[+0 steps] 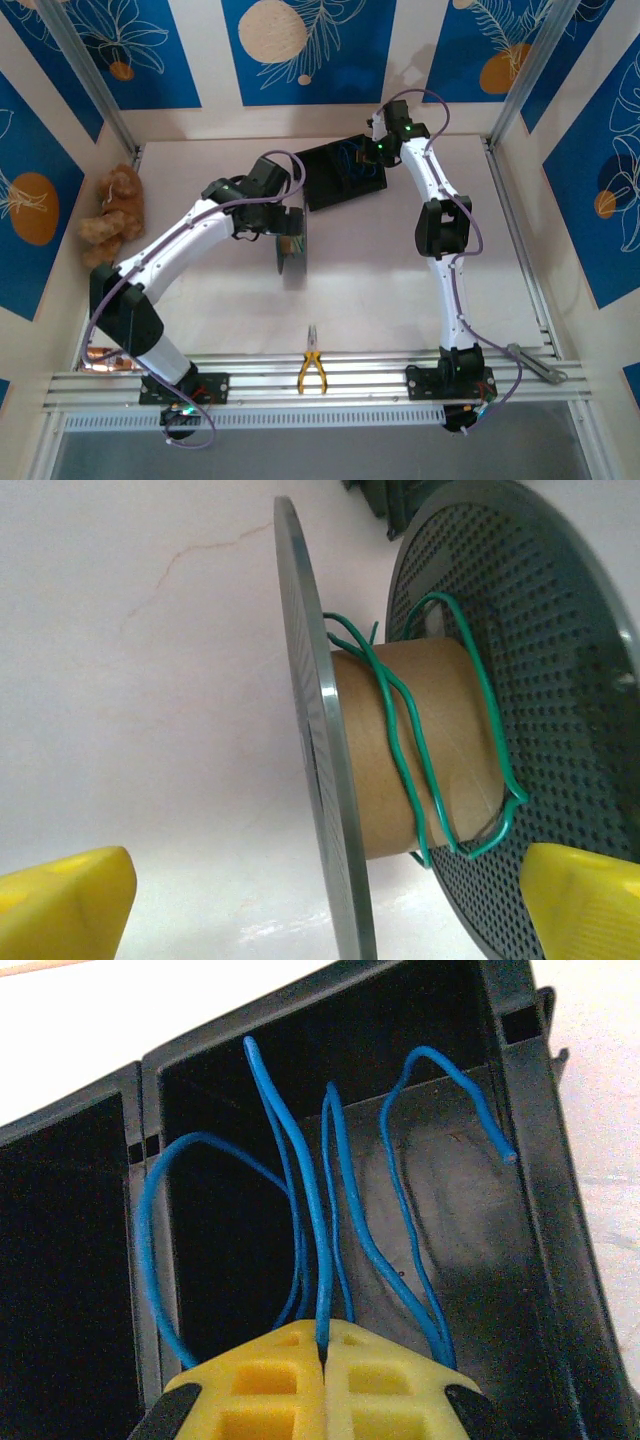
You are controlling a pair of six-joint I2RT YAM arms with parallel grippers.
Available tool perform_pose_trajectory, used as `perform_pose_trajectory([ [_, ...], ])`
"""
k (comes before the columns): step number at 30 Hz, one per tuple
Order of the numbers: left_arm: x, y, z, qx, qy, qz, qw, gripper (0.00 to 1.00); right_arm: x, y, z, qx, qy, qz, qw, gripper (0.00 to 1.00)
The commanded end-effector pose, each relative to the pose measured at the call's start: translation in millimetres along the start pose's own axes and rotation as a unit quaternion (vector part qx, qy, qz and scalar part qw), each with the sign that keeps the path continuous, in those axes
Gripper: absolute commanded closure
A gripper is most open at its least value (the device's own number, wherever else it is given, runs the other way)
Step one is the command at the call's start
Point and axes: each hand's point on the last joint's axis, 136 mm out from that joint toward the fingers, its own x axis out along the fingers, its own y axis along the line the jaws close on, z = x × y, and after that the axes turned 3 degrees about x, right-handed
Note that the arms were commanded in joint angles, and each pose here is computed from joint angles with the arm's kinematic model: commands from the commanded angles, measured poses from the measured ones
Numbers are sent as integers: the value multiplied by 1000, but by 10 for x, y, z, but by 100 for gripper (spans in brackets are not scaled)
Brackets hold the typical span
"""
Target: Wrap the cables
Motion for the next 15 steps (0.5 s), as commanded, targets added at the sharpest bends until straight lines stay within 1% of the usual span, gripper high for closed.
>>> perform_pose_trajectory([
  [1,-261,74,88,-5,-26,-2,1000,0,-661,359,380,-27,-72,2,997,100],
  [5,-438,122,122,-13,-49,0,999,0,-1221,647,577,-35,-131,13,991,100],
  [8,-584,151,134,-19,-66,-4,998,0,-1602,866,612,-39,-162,27,986,100],
  [11,-735,173,129,-25,-85,-12,996,0,-1952,1047,569,-40,-187,38,981,100],
  [15,-921,179,87,-34,-107,-34,993,0,-2380,1280,356,-33,-209,74,975,100],
])
